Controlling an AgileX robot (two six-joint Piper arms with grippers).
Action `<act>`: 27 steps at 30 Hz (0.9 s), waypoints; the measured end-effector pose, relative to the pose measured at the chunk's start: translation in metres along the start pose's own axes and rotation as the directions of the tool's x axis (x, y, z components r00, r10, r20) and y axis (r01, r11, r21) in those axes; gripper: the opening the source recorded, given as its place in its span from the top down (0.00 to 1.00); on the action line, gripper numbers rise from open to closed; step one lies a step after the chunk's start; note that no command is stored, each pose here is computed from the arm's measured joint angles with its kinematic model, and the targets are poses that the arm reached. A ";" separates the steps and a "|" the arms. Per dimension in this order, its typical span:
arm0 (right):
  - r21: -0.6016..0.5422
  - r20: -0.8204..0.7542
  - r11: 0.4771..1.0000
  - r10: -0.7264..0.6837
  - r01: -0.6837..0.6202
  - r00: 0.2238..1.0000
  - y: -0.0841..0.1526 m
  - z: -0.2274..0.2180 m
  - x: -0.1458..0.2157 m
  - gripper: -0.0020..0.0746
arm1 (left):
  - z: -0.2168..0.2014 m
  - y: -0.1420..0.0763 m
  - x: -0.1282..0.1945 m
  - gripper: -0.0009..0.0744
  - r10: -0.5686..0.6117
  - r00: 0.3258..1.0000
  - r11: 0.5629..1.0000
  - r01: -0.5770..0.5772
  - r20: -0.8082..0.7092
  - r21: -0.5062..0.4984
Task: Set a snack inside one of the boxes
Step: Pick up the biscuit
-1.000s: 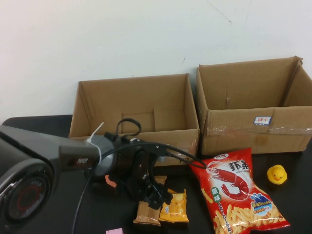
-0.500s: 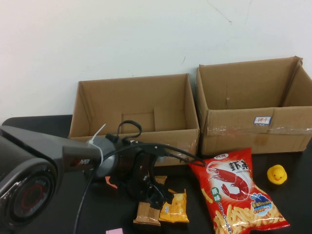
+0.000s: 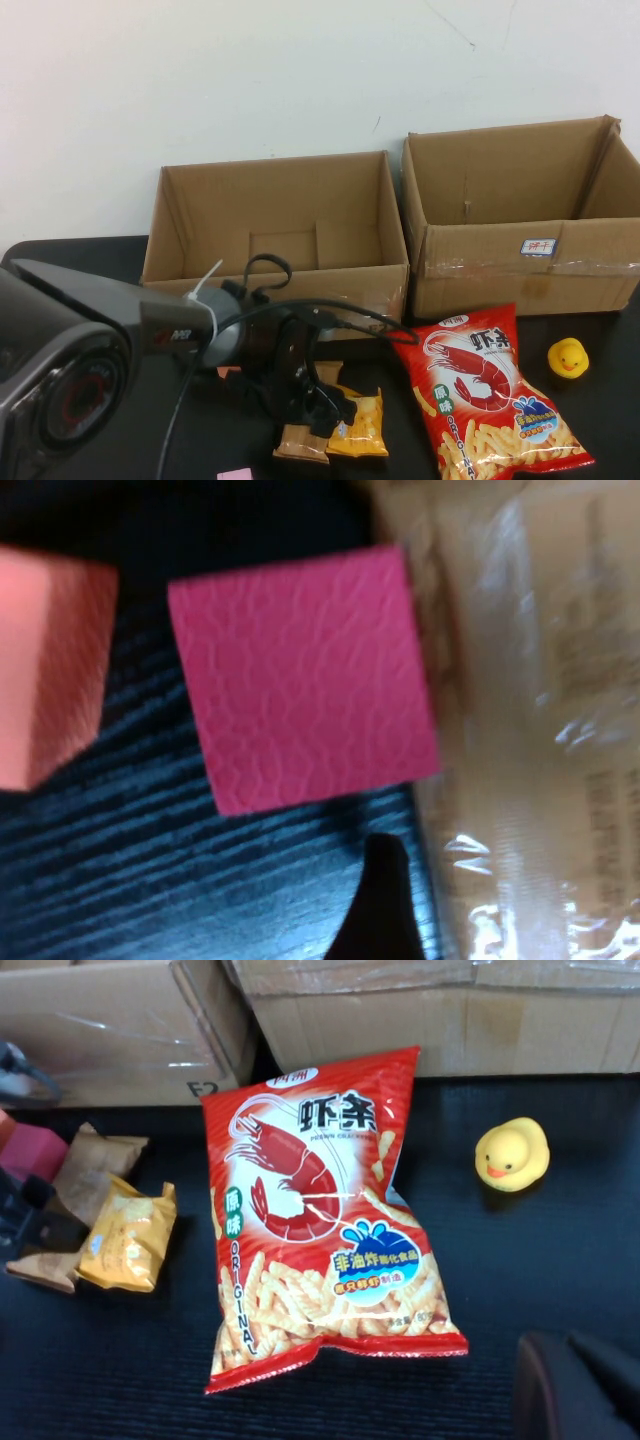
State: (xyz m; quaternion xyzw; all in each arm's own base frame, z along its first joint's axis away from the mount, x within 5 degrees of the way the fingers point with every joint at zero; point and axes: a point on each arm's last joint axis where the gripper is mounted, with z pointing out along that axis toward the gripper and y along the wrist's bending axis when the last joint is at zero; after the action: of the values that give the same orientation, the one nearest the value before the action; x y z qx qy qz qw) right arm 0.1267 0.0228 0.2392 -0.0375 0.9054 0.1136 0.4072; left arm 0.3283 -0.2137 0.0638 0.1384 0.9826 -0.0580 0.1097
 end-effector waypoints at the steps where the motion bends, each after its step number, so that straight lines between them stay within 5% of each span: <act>1: 0.000 0.000 1.000 0.000 0.000 1.000 0.000 0.000 0.000 0.97 | 0.002 0.000 0.001 0.29 -0.002 1.000 1.000 0.002 -0.008 -0.001; 4: -0.005 0.002 1.000 0.010 -0.010 1.000 0.000 0.000 0.000 0.97 | 0.004 0.000 0.001 0.32 -0.014 1.000 1.000 0.014 -0.011 0.002; 8: -0.010 0.004 1.000 0.018 -0.018 1.000 0.001 0.000 0.000 0.97 | 0.005 0.000 0.002 0.47 -0.023 1.000 1.000 0.023 -0.019 -0.001; 19: -0.013 0.004 1.000 0.021 -0.021 1.000 0.001 0.000 0.000 0.97 | 0.000 0.001 0.006 0.48 -0.032 0.996 0.999 0.031 -0.087 -0.019; 24: -0.013 0.004 1.000 0.021 -0.021 1.000 0.001 0.000 0.000 0.97 | -0.027 0.000 0.005 0.83 0.018 0.994 1.000 -0.020 -0.110 -0.017; 27: -0.013 0.004 1.000 0.021 -0.021 1.000 0.001 0.000 0.000 0.97 | -0.056 -0.002 0.001 0.86 0.045 0.996 0.999 -0.046 -0.077 -0.004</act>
State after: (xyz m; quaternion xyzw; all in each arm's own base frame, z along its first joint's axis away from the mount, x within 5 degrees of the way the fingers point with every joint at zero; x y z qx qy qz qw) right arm 0.1268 0.0240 0.2398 -0.0304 0.9042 0.1239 0.4077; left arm 0.3160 -0.2074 0.1179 0.1625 0.9828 -0.0473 0.0734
